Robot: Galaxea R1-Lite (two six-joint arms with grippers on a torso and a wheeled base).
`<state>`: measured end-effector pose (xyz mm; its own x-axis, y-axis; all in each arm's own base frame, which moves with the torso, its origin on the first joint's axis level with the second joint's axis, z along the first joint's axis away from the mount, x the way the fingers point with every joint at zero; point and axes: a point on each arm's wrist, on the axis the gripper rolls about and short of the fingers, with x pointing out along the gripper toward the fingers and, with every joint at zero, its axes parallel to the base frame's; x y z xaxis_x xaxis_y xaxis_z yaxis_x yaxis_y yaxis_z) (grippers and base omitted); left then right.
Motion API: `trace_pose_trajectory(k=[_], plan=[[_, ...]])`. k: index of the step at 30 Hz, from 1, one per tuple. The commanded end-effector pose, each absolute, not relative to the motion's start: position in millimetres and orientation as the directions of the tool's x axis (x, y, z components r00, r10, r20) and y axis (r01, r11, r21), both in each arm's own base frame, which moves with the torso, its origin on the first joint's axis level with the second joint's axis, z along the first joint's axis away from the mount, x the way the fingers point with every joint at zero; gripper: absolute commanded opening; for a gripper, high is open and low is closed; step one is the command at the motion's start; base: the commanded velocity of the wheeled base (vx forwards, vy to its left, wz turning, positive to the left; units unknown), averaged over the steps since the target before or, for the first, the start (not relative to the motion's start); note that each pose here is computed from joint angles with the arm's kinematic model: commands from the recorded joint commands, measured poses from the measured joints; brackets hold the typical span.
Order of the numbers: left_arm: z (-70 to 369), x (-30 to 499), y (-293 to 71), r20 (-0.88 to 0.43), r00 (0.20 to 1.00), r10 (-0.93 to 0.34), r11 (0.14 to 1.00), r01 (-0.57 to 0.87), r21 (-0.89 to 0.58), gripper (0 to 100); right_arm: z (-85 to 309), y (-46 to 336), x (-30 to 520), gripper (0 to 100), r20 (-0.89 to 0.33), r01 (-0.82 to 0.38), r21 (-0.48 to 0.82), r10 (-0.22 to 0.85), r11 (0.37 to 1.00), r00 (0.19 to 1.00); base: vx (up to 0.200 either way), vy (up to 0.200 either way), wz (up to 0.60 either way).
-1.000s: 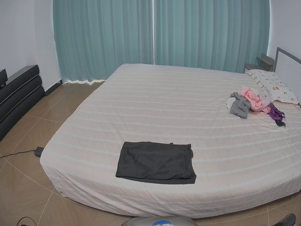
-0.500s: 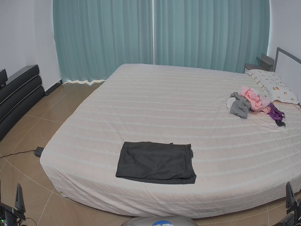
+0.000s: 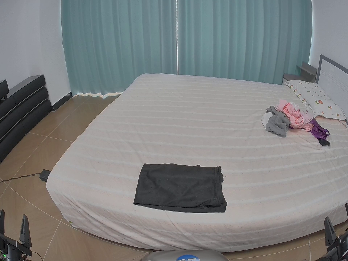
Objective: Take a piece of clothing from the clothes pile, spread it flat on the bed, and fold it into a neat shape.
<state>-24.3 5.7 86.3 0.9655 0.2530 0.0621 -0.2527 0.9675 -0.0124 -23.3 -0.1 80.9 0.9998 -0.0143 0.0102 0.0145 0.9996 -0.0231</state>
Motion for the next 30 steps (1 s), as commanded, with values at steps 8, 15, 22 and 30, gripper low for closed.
trace_pose_trajectory(k=[8, 15, 22, 30], plan=[[81.0, -23.5, 5.6, 0.050, 0.967, 0.250, 0.968, -0.248, -0.042, 100, 75.6, 0.0, -22.8, 100, 0.002, 0.002, -0.026, -0.002, 1.000, 1.000, 0.000, 0.000, 0.00], [80.8, -23.5, 5.4, 0.049, 0.970, 0.239, 0.969, -0.234, -0.079, 100, 75.5, 0.0, -22.8, 100, 0.000, 0.002, -0.017, -0.002, 1.000, 1.000, 0.000, 0.000, 0.00], [80.4, -23.2, 4.2, 0.045, 0.981, 0.186, 0.981, -0.183, -0.070, 100, 75.6, 0.0, -22.8, 100, 0.002, 0.002, -0.015, -0.002, 1.000, 1.000, 0.000, 0.000, 0.00], [79.9, -22.9, 2.8, 0.041, 0.992, 0.122, 0.987, -0.117, -0.112, 100, 75.8, 0.1, -22.8, 100, 0.003, 0.000, 0.009, 0.000, 1.000, 1.000, 0.000, 0.000, 0.00]])
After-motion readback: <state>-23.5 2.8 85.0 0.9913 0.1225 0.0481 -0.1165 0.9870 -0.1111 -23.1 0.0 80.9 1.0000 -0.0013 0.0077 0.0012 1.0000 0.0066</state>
